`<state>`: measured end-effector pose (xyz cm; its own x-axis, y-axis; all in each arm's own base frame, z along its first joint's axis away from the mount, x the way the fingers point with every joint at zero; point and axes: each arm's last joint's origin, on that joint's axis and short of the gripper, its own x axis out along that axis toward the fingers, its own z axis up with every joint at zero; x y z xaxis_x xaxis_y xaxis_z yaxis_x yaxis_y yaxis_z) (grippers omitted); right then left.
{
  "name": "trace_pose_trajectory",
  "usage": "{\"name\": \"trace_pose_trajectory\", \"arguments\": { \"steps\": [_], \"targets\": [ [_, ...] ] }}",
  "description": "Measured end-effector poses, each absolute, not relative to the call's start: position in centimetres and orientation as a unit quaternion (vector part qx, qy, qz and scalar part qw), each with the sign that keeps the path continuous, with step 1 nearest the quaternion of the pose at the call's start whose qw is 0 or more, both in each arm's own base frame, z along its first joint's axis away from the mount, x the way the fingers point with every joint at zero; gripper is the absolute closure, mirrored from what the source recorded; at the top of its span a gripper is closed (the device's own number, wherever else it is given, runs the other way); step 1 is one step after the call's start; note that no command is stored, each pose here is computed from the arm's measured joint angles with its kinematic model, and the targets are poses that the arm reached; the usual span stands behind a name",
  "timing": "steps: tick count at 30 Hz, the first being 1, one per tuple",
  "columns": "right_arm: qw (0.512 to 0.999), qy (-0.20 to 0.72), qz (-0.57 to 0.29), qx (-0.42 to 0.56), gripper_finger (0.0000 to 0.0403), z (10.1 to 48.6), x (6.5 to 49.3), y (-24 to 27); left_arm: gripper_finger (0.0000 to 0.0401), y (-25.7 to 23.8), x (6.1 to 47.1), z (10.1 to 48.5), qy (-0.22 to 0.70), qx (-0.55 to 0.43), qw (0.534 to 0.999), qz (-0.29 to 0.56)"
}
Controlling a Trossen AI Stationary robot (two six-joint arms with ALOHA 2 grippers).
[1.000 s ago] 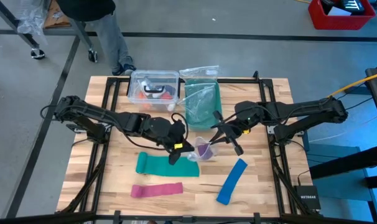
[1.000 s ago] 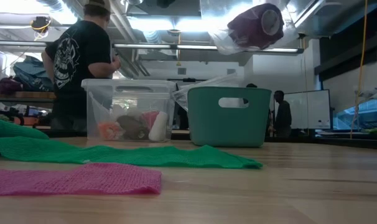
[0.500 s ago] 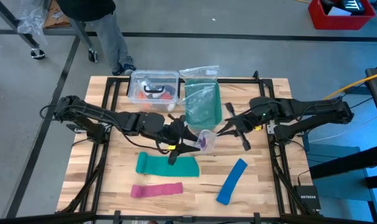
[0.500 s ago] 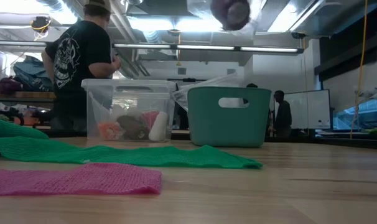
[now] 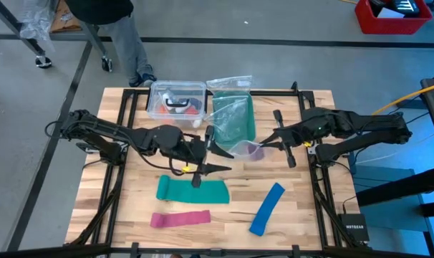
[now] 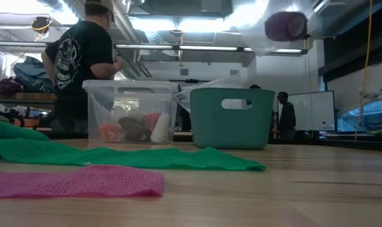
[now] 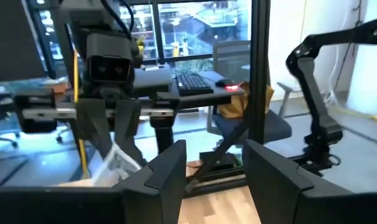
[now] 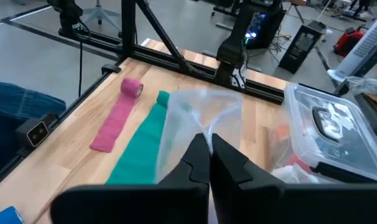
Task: Roll bandage
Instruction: Close the transparent zip bag
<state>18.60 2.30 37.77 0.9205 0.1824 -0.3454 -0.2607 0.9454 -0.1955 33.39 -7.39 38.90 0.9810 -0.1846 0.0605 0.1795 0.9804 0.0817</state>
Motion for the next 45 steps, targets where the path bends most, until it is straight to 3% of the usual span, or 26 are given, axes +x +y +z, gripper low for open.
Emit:
{"name": "trace_pose_trajectory", "arguments": {
  "steps": [5, 15, 27, 45],
  "targets": [
    [0.973, 0.163, 0.113, -0.12, 0.0402, 37.8, 18.6, 2.3, 0.0253, -7.3, 33.4, 38.5, -0.013, 0.022, 0.997, -0.069],
    [0.973, 0.16, 0.121, -0.118, 0.0403, 37.9, 18.5, 2.3, 0.0253, -7.2, 33.1, 36.0, 0.123, -0.019, 0.991, -0.046],
    [0.965, 0.187, 0.15, -0.108, 0.0403, 37.5, 17.5, 2.4, 0.0253, -7.8, 32.9, 36.0, 0.124, -0.008, 0.991, -0.058],
    [0.971, 0.127, 0.175, -0.104, 0.0403, 38.8, 16.4, 2.4, 0.0253, -7.6, 32.6, 35.9, 0.138, -0.007, 0.99, -0.032]
  ]
}}
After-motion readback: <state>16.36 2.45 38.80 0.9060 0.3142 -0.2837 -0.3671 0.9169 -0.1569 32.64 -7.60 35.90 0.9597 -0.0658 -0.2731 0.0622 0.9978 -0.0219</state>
